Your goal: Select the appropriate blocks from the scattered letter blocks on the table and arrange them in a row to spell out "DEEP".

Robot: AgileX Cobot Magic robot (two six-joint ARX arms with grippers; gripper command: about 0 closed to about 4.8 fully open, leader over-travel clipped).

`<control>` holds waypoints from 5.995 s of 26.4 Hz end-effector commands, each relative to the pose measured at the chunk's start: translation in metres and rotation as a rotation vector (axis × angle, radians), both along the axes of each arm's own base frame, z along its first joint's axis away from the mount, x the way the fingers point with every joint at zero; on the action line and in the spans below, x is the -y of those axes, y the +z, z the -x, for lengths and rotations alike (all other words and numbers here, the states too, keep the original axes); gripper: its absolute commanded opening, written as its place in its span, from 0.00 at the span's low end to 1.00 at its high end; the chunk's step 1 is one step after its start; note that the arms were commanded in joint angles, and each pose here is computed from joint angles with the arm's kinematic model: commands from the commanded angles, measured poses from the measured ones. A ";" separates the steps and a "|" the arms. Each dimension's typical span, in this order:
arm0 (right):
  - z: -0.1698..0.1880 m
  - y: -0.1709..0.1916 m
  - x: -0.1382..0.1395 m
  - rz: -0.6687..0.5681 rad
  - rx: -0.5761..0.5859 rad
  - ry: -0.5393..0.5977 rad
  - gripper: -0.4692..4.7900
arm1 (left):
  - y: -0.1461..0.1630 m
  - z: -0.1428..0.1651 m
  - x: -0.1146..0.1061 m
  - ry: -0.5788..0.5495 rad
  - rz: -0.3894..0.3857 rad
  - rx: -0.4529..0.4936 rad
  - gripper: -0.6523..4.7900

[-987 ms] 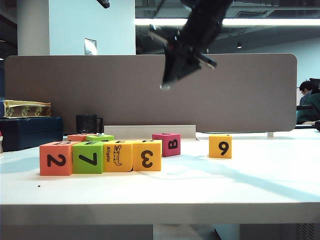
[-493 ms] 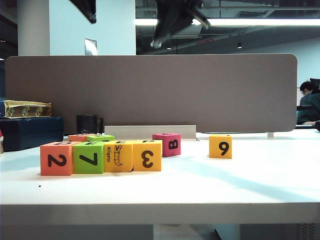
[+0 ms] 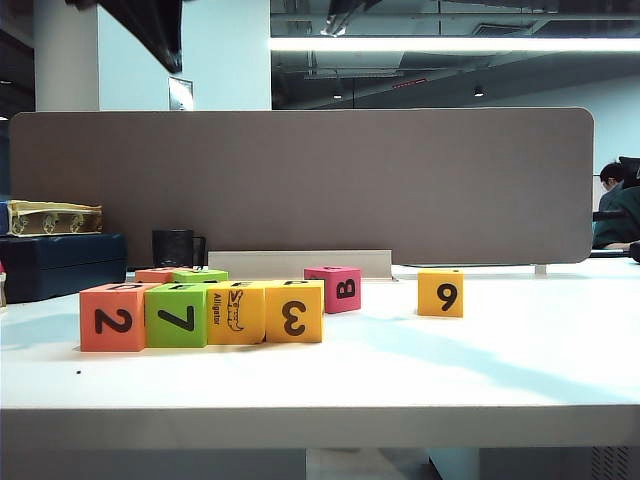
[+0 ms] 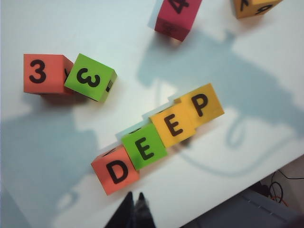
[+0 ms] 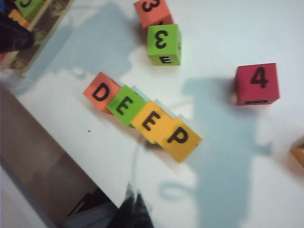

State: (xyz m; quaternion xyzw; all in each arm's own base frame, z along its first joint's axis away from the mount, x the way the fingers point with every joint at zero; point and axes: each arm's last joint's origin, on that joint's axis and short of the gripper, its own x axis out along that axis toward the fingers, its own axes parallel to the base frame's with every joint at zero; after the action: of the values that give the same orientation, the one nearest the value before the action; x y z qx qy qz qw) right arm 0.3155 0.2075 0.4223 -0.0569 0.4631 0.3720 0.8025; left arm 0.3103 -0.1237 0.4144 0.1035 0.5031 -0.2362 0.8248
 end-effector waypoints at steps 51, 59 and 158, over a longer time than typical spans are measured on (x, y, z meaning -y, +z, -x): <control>0.002 0.011 0.000 -0.040 0.096 0.062 0.08 | 0.002 0.038 -0.014 0.017 -0.037 -0.005 0.11; 0.019 0.047 0.032 -0.115 0.368 -0.065 0.08 | 0.002 0.037 -0.014 0.016 -0.035 0.000 0.11; 0.234 -0.220 0.206 -0.149 0.873 -0.797 0.08 | 0.010 0.025 -0.009 0.019 0.024 0.148 0.11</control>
State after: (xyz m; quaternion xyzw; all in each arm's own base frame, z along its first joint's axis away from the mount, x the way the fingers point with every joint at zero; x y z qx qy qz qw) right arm 0.0822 0.0020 0.1999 0.0226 0.0626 0.0167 0.9976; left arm 0.2866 -0.1153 0.4218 0.1072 0.4448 -0.2260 0.8600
